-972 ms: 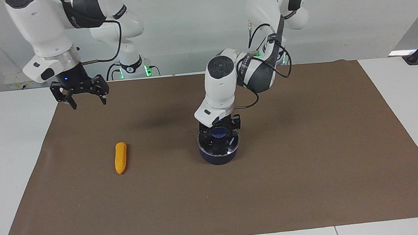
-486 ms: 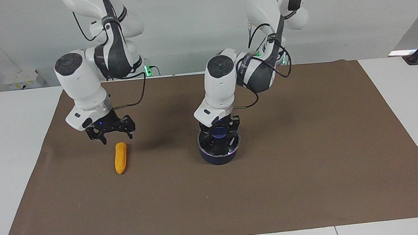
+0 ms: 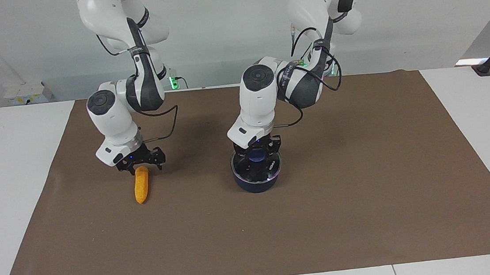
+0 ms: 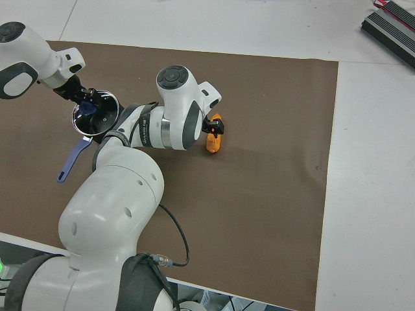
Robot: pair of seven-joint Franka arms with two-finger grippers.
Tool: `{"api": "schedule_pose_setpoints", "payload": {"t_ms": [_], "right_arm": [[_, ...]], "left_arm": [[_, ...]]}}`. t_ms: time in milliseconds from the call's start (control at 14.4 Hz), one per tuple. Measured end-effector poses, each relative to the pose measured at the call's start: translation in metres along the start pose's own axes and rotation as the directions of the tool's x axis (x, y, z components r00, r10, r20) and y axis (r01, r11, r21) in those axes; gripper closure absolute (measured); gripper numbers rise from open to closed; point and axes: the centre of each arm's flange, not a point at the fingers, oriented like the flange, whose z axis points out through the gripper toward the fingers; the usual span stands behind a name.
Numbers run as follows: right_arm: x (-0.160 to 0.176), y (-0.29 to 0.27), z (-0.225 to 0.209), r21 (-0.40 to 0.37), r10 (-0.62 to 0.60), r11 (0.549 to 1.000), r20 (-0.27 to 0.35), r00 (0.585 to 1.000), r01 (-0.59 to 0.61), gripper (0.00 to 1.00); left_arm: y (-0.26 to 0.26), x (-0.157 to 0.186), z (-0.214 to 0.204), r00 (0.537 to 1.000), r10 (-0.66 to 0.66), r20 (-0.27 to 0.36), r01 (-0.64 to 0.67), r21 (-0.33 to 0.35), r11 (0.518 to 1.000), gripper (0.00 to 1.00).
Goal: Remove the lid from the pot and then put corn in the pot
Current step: 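Lift the lid off the pot while the right gripper grasps the corn, then set the lid down while the right gripper drops corn into pot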
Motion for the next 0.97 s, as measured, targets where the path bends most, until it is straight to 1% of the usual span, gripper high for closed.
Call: {"api": "schedule_pose_setpoints", "payload": {"t_ms": [139, 278, 347, 417, 486, 625, 694, 764, 833, 903, 972], "right_arm": [[0.001, 0.010, 0.010, -0.003, 0.016, 1.000, 0.002, 1.000, -0.016, 0.00], [0.004, 0.014, 0.019, -0.006, 0.023, 1.000, -0.010, 1.000, -0.024, 0.00], [0.005, 0.015, 0.024, -0.008, 0.025, 1.000, -0.015, 1.000, -0.025, 0.04], [0.006, 0.015, 0.028, -0.009, 0.024, 1.000, -0.016, 1.000, -0.025, 0.04], [0.007, 0.015, 0.030, -0.010, 0.024, 1.000, -0.013, 1.000, -0.024, 0.11], [0.011, 0.012, 0.029, -0.010, 0.020, 1.000, -0.009, 1.000, -0.020, 0.39], [0.015, 0.009, 0.021, -0.008, 0.014, 1.000, 0.011, 1.000, -0.014, 0.49], [0.024, 0.006, 0.004, -0.006, 0.008, 1.000, 0.042, 0.999, -0.008, 0.61], [0.037, 0.000, -0.025, -0.002, -0.002, 1.000, 0.071, 0.997, 0.002, 0.62], [0.051, -0.013, -0.063, 0.000, -0.017, 1.000, 0.090, 0.996, 0.017, 0.62], [0.062, -0.034, -0.102, -0.002, -0.024, 1.000, 0.092, 0.995, 0.024, 0.62]], "left_arm": [[0.000, 0.000, -0.007, 1.000, -0.006, -0.005, 0.006, -0.011, 1.000, 0.33], [-0.003, -0.002, -0.028, 1.000, -0.015, -0.012, 0.015, -0.031, 0.999, 0.33], [-0.005, -0.005, -0.039, 1.000, -0.018, -0.009, 0.018, -0.034, 0.999, 0.33], [-0.008, -0.008, -0.050, 1.000, -0.022, -0.005, 0.022, -0.037, 0.999, 0.33], [-0.012, -0.010, -0.063, 1.000, -0.029, -0.005, 0.029, -0.043, 0.999, 0.33], [-0.038, -0.010, -0.091, 0.998, -0.066, 0.000, 0.066, -0.041, 0.997, 0.33], [-0.060, -0.007, -0.105, 0.996, -0.094, 0.010, 0.094, -0.033, 0.995, 0.33], [-0.084, -0.003, -0.118, 0.993, -0.116, 0.011, 0.116, -0.031, 0.993, 0.33], [-0.111, 0.001, -0.133, 0.992, -0.129, 0.010, 0.129, -0.031, 0.991, 0.33], [-0.144, 0.004, -0.147, 0.991, -0.132, 0.017, 0.133, -0.026, 0.991, 0.33], [-0.178, 0.007, -0.157, 0.992, -0.125, 0.027, 0.125, -0.020, 0.992, 0.33]]}}
